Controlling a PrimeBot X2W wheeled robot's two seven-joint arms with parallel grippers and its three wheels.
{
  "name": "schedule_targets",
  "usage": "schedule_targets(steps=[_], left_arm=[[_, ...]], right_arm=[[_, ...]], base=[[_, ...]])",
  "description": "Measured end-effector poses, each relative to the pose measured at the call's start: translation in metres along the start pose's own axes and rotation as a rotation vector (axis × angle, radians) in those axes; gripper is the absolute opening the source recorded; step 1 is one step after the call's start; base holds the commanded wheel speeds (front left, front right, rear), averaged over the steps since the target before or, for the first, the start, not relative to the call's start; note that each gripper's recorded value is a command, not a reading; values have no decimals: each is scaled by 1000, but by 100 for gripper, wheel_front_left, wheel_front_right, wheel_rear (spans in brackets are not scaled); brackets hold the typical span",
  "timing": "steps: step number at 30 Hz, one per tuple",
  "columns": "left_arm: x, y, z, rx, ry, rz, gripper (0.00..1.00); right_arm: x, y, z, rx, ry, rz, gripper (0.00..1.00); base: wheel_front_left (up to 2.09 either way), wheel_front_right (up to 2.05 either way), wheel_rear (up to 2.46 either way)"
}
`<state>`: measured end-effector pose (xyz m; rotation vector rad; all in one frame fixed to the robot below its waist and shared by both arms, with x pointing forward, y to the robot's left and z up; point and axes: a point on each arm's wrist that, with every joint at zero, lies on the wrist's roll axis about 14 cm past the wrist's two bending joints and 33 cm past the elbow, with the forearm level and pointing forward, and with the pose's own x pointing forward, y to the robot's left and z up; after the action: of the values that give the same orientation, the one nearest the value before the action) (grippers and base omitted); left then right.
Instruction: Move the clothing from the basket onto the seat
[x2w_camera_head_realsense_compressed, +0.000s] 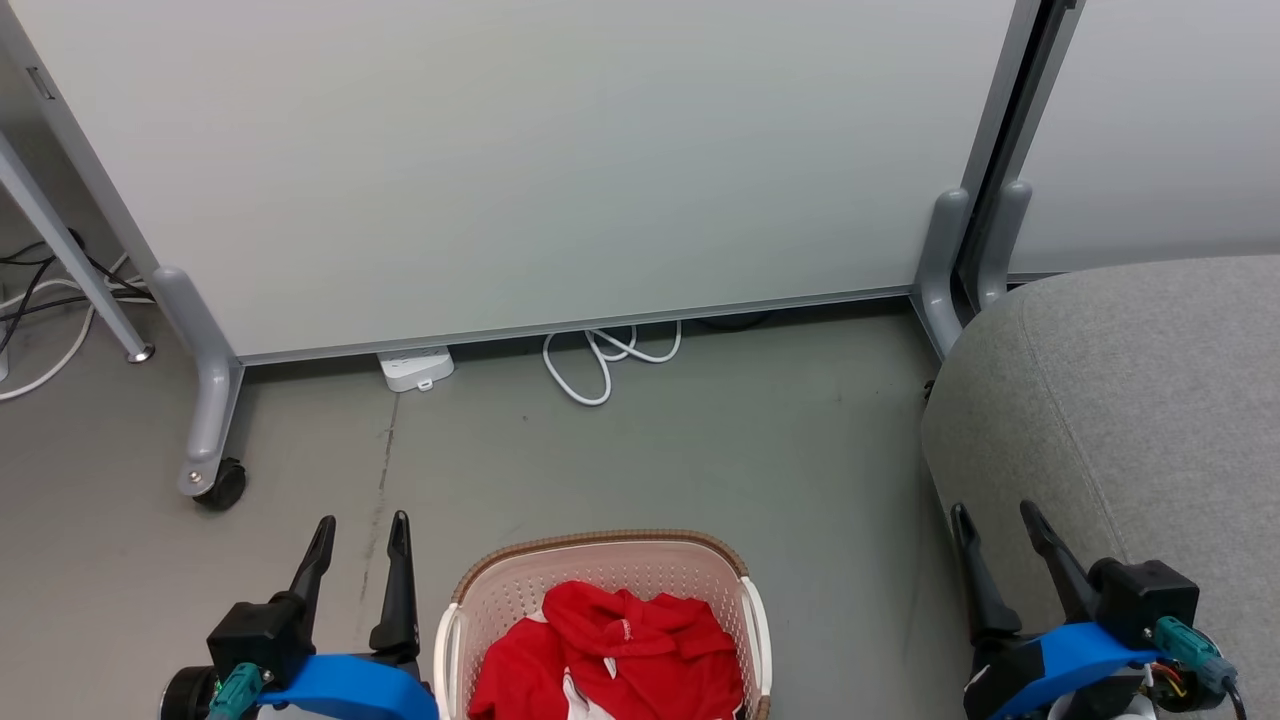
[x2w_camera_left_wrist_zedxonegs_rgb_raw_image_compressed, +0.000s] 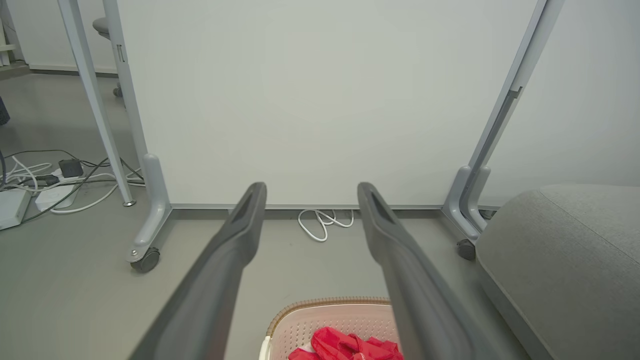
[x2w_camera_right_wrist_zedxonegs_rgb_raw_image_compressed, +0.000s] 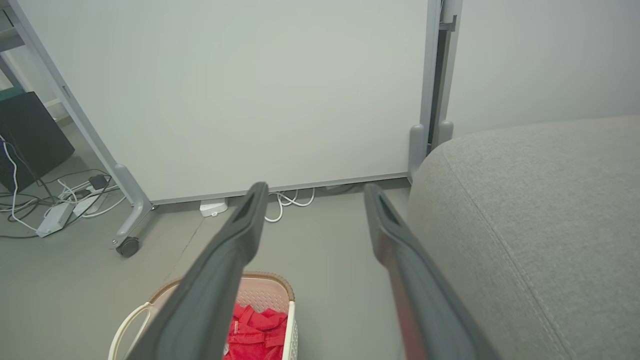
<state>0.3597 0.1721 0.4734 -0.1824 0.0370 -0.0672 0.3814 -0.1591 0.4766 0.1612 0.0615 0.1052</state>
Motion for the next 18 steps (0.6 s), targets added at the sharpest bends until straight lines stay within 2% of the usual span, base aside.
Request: schedule_targets(steps=[13, 18], left_arm=[[-3, 0, 0, 71, -8, -12, 100], [-3, 0, -1, 71, -5, -11, 100]], right_arm=[[3, 8, 3, -87, -14, 34, 100], [3, 8, 3, -87, -14, 35, 100]], base=[[0, 0, 0], [0, 0, 0]])
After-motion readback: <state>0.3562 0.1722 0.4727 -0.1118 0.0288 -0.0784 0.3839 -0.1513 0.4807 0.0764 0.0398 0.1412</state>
